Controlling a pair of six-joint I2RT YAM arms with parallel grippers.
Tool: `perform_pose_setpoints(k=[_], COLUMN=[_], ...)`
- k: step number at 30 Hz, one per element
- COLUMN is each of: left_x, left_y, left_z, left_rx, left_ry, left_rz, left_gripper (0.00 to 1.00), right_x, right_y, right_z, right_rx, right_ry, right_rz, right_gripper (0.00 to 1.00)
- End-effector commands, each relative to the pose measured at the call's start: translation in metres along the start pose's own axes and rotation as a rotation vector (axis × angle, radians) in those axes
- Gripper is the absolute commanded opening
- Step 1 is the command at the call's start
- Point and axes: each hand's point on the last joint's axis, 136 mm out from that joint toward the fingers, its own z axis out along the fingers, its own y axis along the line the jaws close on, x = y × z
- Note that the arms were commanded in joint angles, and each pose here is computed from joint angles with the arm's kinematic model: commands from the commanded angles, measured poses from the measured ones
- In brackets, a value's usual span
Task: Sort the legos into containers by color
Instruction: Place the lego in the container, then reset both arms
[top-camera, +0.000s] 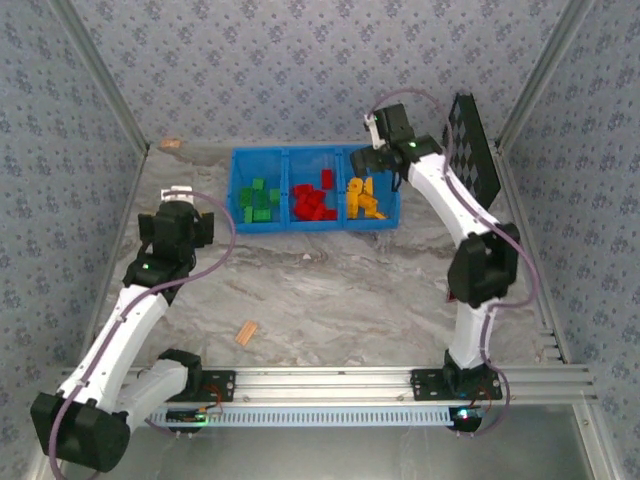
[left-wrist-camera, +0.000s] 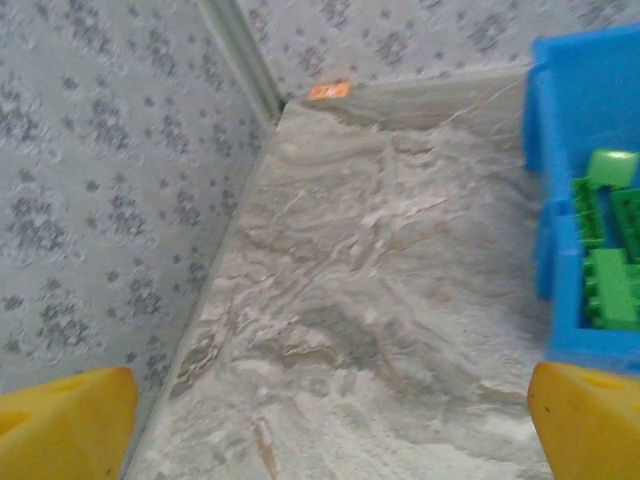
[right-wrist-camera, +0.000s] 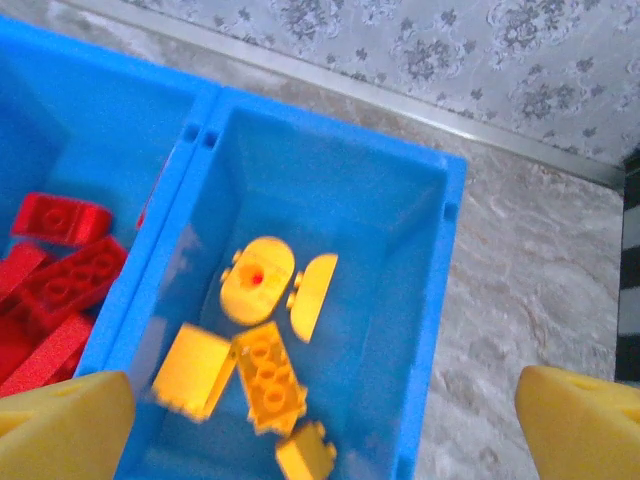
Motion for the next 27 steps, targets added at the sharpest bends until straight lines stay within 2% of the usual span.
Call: perform_pose_setpoints(k=[1,7,9,13,19,27], left_x=[0.004,0.045,0.054,0.055,0.069,0.072], left_y=[0.019,0.024,0.021,0.013,0.003,-0.020], left_z=[0.010,0.048,0.058,0.067,0.085,0.112], left_rx=[-0.075,-0.054,-0.046,-0.021,-0.014,0.054], left_ry=[-0.043,-0.096,-0.107,-0.118,-0.164,-0.134], left_rz=[-0.082,-0.272,-0.287,-0.293,-0.313,-0.245], left_gripper=[1.00,1.00,1.00,1.00,1.00,1.00], right_x=[0.015,0.056,0.067,0.082,0.107,0.142], right_y=[0.006,0.004,-0.001,-0.005,0.008,-0.004], right_z=[-0.023,-0.056,-0.065,-0.085,-0.106,-0.137], right_rx=[-0.038,-0.024,0.003,0.018,-0.064,-0.027], right_ry=[-0.034,-0.073,-0.071,-0.096,-0.135,-0.172], right_rz=[-0.014,-0.016,-0.011,0.013,0.013,0.070], right_gripper=[1.00,1.00,1.00,1.00,1.00,1.00])
